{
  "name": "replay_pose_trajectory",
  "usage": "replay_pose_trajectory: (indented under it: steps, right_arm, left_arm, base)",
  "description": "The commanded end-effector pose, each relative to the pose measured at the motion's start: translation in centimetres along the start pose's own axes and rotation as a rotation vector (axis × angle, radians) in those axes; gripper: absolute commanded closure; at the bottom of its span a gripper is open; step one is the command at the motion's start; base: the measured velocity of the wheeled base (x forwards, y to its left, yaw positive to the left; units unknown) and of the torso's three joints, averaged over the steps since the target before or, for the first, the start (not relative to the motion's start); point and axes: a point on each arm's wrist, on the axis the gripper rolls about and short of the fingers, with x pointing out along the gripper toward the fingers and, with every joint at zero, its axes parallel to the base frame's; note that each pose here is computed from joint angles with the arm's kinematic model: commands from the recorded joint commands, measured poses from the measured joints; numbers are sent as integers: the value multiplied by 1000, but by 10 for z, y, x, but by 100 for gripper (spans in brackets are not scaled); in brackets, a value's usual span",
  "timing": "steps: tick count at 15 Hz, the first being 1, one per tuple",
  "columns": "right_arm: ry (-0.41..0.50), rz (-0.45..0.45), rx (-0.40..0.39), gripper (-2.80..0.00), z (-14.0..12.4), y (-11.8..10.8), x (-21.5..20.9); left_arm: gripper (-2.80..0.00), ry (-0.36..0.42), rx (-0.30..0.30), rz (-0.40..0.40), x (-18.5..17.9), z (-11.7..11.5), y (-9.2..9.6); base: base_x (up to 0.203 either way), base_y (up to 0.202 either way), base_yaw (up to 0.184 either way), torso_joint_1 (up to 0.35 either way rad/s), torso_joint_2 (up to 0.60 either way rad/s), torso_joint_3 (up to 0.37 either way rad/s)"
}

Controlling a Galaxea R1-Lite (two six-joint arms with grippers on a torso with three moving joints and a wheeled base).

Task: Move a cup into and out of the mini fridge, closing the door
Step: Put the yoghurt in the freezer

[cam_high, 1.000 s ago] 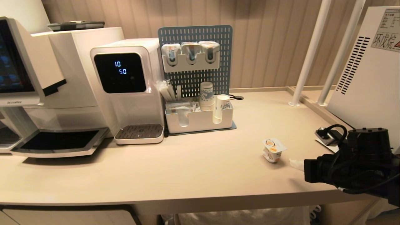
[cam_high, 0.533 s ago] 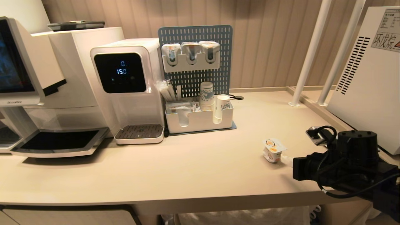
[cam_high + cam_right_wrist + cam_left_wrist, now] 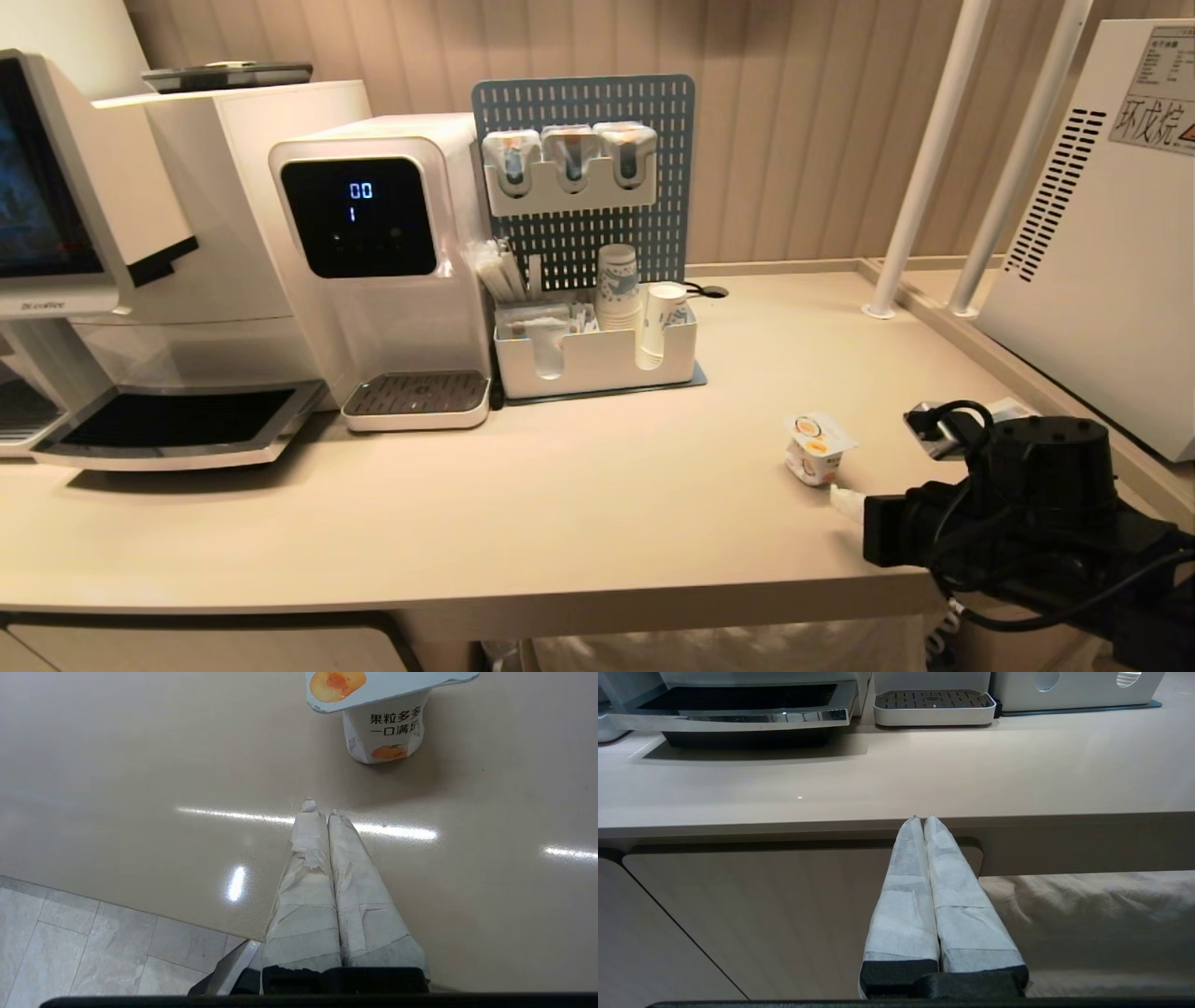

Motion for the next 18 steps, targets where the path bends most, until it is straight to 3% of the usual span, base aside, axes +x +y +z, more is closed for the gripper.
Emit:
replay_pose_trajectory:
  steps: [1,9,13,18]
  right_arm:
    - [-18,9,-6,0,2,3,-6]
    - [-20,3,-11,0,1,3,-14]
    - [-44,-93,-11,0,3,1,-12]
    - [-29,-139,-37,0,2,-1,-6]
  left_arm:
    - [0,0,0,0,0,0,0]
    - [0,0,0,0,0,0,0]
    - [0,0,0,0,0,0,0]
    - [0,0,0,0,0,0,0]
  base:
    - [0,0,0,0,0,0]
    - [0,0,0,0,0,0]
    - [0,0,0,0,0,0]
    - [0,0,0,0,0,0]
